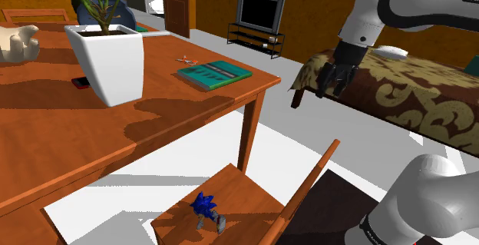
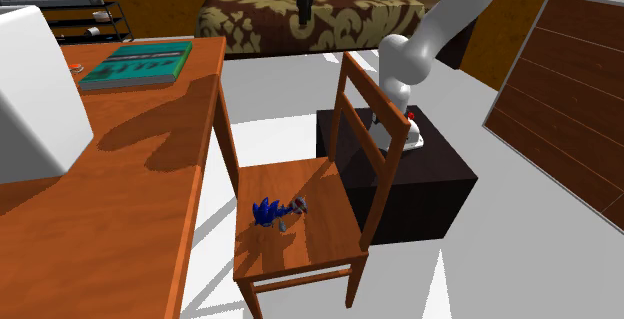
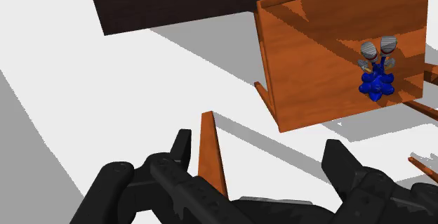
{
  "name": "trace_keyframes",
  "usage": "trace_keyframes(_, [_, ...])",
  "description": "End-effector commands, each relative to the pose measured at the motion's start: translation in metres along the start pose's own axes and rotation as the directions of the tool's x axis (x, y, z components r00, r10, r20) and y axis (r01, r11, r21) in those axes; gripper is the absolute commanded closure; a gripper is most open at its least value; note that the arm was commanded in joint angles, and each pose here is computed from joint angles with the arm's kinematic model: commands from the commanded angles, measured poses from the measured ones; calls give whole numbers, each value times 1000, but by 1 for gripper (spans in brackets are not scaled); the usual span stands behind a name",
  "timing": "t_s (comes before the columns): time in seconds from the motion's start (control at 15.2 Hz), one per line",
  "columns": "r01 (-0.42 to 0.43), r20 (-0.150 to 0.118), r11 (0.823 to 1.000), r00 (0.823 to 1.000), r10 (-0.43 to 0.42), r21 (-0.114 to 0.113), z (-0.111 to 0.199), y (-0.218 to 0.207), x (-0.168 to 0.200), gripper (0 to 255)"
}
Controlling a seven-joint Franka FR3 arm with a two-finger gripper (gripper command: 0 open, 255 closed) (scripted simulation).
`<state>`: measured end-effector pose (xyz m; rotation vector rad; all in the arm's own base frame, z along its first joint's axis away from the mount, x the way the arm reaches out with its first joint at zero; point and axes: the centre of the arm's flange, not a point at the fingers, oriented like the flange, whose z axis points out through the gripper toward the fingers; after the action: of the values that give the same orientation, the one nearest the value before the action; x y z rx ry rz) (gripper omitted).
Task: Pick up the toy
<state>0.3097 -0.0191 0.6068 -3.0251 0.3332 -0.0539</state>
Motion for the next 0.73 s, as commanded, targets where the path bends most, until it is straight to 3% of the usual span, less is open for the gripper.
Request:
trace_keyframes(0.0, [0,0,1000,1000,0,0,0,0,0,0])
trace_keyframes(0.66, [68,24,997,997,-69,32,106,-74,16,0])
